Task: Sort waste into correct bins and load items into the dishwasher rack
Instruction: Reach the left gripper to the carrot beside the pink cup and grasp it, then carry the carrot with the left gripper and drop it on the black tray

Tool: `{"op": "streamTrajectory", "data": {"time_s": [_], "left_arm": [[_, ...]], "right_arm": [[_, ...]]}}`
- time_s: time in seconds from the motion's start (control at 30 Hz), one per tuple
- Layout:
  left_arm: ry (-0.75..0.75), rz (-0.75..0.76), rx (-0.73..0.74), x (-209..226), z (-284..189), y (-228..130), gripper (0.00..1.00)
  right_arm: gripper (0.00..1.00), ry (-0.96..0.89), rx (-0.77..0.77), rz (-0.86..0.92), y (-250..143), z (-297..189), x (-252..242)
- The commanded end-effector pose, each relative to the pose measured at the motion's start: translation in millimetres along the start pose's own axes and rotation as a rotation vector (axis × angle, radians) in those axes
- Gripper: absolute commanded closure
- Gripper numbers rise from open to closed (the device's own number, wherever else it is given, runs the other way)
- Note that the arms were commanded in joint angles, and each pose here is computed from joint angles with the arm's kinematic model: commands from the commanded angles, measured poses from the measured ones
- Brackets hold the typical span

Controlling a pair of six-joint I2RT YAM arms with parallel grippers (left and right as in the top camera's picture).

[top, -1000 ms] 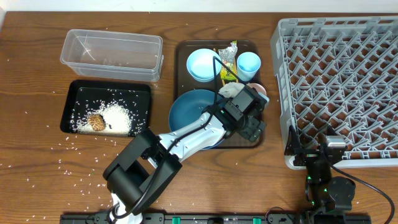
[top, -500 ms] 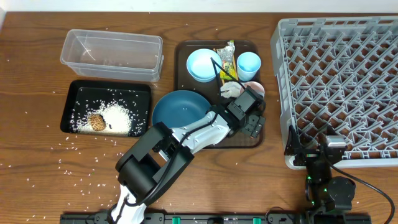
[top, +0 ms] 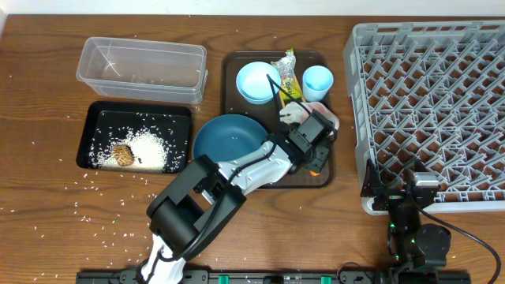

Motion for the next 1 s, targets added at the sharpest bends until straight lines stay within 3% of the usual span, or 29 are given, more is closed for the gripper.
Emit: {"op": "streamTrajectory", "data": {"time_s": [0.0,0.17,0.47,0.7,0.97], "left_arm": [[0.005,0.002,0.081,8,14,-14,0.72],[-0.014,0.001,0.090,6,14,-15,0.94],[-0.052,0.058,0.022,-6,-20,1,0.94],[-0.041,0.152,-0.125,-18,-103,24,0.94],[0.124,0.041,-0.246,29,-203,36,0.94]], "right_arm": [[0.01,-0.003,-0.004,0.013,0,0,-1],[0.01,-0.003,-0.004,0.013,0,0,-1],[0.01,-0.003,-0.004,0.013,0,0,-1],[0.01,-0.003,-0.004,0.013,0,0,-1],[0.01,-0.003,-0.005,0.013,0,0,-1]]}}
Point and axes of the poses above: each gripper's point midway between its finger pads, its own z axis out along the fingers, its own x axis along the line the jaws close on, y = z × x, the point moved 10 cm from there along -z, back along the fingers, and after that the axes turned 11 degrees about -z, right-handed, at the moved point
